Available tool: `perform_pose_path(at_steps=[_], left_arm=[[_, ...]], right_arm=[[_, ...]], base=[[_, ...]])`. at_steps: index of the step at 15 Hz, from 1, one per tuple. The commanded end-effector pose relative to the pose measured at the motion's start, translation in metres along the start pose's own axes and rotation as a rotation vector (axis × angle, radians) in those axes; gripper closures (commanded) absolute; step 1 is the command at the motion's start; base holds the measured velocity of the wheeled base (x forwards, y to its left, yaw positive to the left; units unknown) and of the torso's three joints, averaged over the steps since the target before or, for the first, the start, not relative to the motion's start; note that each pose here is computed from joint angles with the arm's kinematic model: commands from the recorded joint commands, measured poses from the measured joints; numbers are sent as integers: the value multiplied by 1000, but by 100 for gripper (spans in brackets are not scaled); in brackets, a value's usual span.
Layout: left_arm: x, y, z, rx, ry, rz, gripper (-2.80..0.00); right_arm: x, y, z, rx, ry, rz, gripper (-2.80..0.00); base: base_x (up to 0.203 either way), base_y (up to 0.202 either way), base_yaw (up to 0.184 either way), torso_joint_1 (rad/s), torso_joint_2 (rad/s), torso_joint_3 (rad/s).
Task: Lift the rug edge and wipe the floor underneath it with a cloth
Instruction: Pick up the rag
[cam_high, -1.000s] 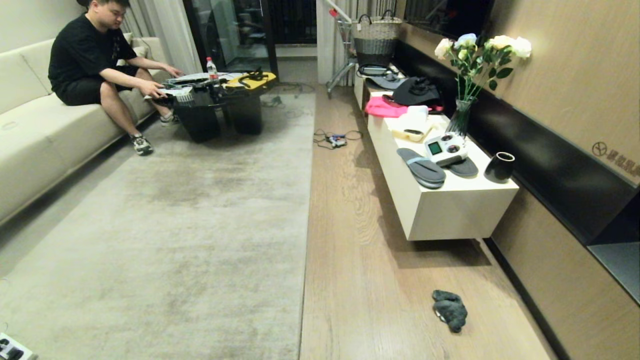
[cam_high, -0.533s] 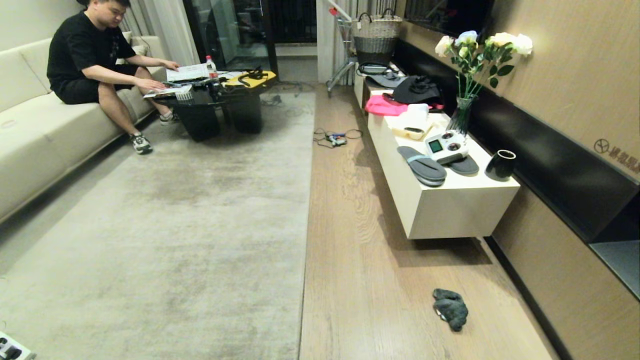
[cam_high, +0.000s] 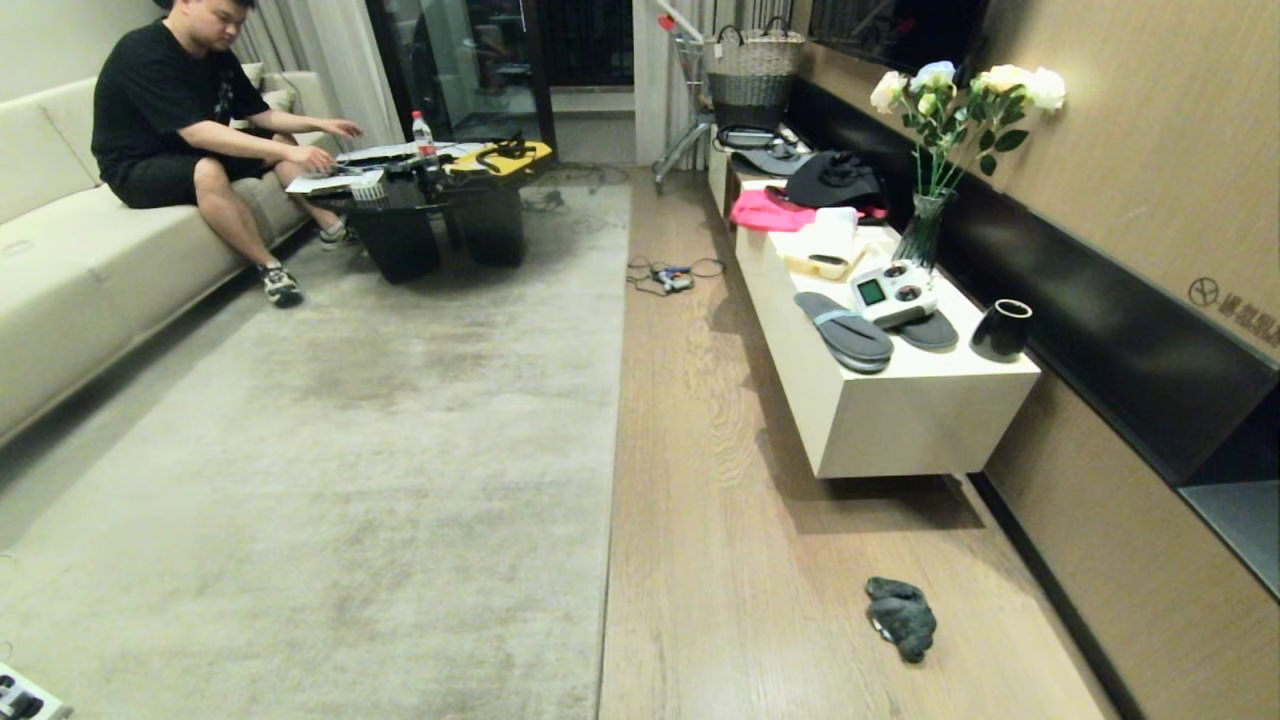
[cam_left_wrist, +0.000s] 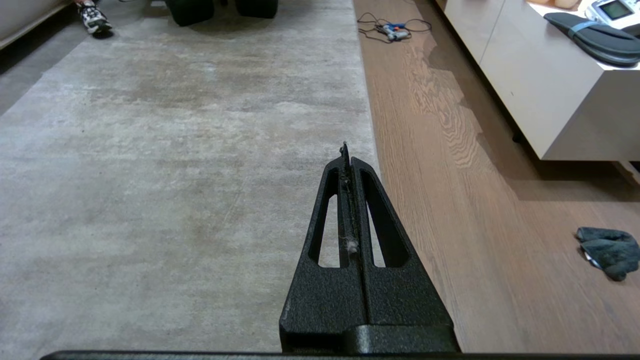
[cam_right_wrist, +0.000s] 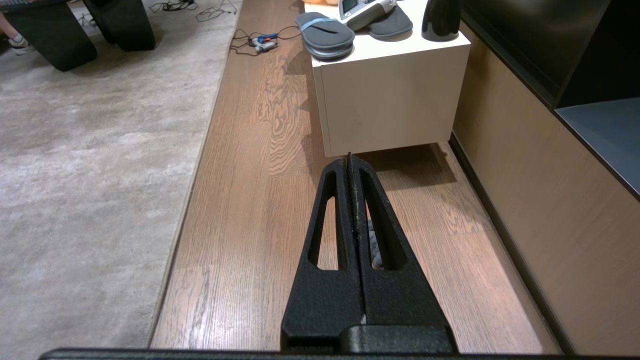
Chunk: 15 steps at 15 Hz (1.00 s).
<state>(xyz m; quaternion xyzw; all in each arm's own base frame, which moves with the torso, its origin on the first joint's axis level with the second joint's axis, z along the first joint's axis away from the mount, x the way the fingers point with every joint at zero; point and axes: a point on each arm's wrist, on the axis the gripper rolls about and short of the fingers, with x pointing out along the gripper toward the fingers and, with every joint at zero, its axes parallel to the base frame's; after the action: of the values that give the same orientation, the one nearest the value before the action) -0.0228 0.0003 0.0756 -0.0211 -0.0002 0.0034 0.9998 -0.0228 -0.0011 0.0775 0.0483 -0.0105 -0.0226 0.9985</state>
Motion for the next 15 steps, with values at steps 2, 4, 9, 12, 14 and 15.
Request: perform_pose_path(at_steps=[2, 4, 9, 12, 14, 15], left_arm=[[0, 0, 0, -2, 2, 1, 0], [0, 0, 0, -4, 0, 1, 0], [0, 0, 0, -4, 0, 1, 0], [0, 0, 0, -4, 0, 1, 0], [0, 0, 0, -4, 0, 1, 0], [0, 0, 0, -4, 0, 1, 0]], right_arm=[[0, 0, 0, 0, 0, -1, 0], [0, 0, 0, 0, 0, 0, 0], [0, 0, 0, 0, 0, 0, 0], [0, 0, 0, 0, 0, -1, 0], [0, 0, 0, 0, 0, 0, 0], [0, 0, 0, 0, 0, -1, 0]], base=[[0, 0, 0, 0, 0, 0], [0, 0, 0, 0, 0, 0], [0, 0, 0, 0, 2, -36], [0, 0, 0, 2, 4, -178], [0, 0, 0, 8, 3, -185], [0, 0, 0, 2, 3, -203]])
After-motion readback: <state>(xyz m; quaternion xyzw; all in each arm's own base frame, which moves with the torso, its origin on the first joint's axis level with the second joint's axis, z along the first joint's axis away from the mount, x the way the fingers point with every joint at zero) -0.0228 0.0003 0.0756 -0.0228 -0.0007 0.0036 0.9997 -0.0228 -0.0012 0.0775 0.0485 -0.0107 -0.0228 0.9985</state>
